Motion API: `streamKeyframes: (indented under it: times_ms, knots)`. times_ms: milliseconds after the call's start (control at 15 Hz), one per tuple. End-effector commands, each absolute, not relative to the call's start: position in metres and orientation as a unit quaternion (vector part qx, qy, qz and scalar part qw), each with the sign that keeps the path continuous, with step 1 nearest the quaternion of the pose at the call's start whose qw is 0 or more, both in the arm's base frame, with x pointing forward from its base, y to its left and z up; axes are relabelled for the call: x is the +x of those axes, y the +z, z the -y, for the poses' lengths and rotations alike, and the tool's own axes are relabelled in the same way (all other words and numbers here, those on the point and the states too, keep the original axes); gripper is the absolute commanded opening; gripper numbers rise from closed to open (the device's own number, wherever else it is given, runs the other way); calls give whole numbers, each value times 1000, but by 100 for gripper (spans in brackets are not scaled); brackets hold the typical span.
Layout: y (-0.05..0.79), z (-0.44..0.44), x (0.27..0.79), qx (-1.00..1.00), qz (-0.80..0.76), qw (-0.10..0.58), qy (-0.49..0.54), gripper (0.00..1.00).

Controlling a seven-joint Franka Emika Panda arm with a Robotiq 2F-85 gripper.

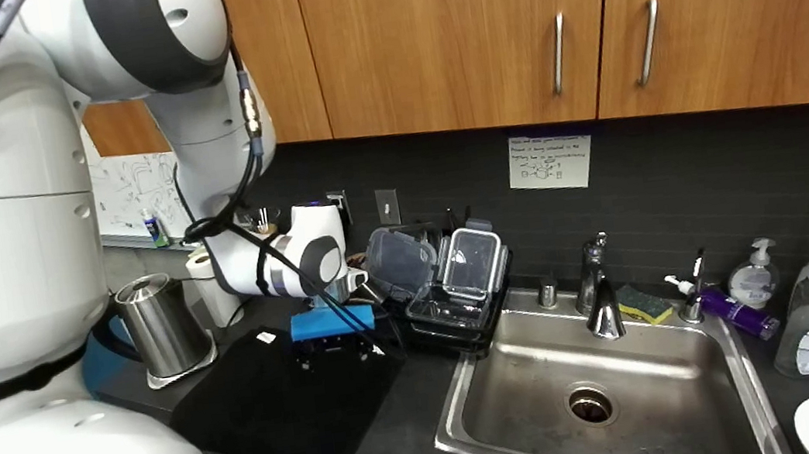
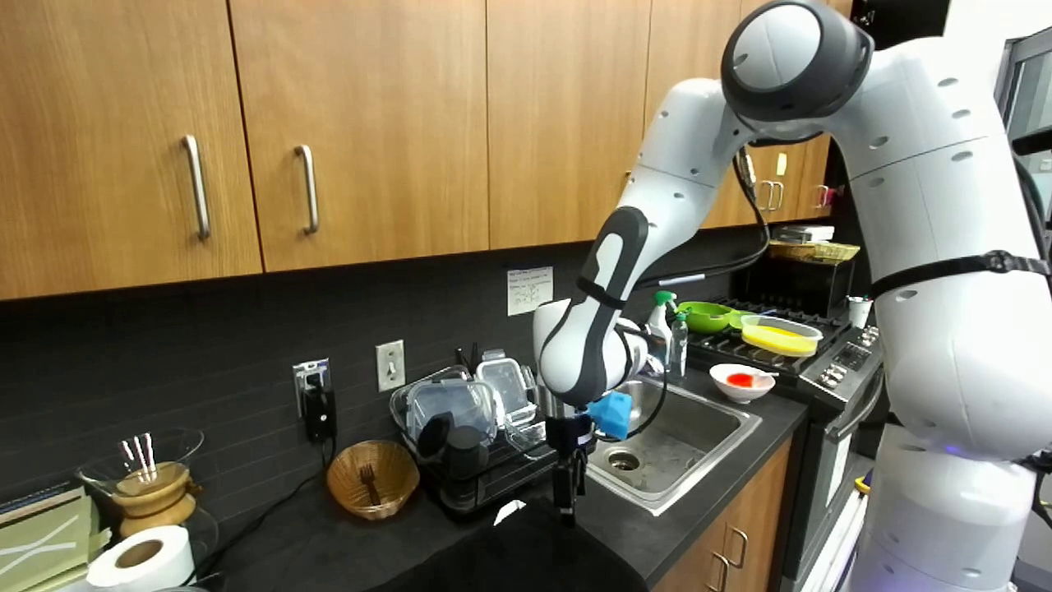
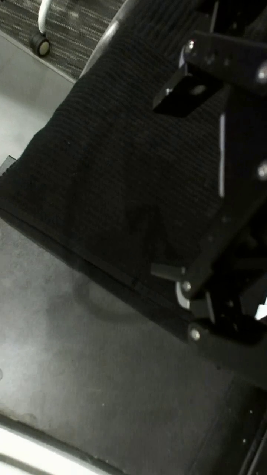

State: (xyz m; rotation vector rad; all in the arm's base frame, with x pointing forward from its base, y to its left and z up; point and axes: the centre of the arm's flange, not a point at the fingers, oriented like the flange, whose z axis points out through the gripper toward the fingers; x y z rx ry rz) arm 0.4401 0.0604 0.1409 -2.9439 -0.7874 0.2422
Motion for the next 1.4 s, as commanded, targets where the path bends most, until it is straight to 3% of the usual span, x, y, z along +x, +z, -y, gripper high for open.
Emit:
streamKeyframes:
  times_ms: [0, 1333]
  knots:
    - [134, -39, 415, -973, 220, 50, 57, 100]
    - [116, -15, 426, -977, 193, 56, 67, 100]
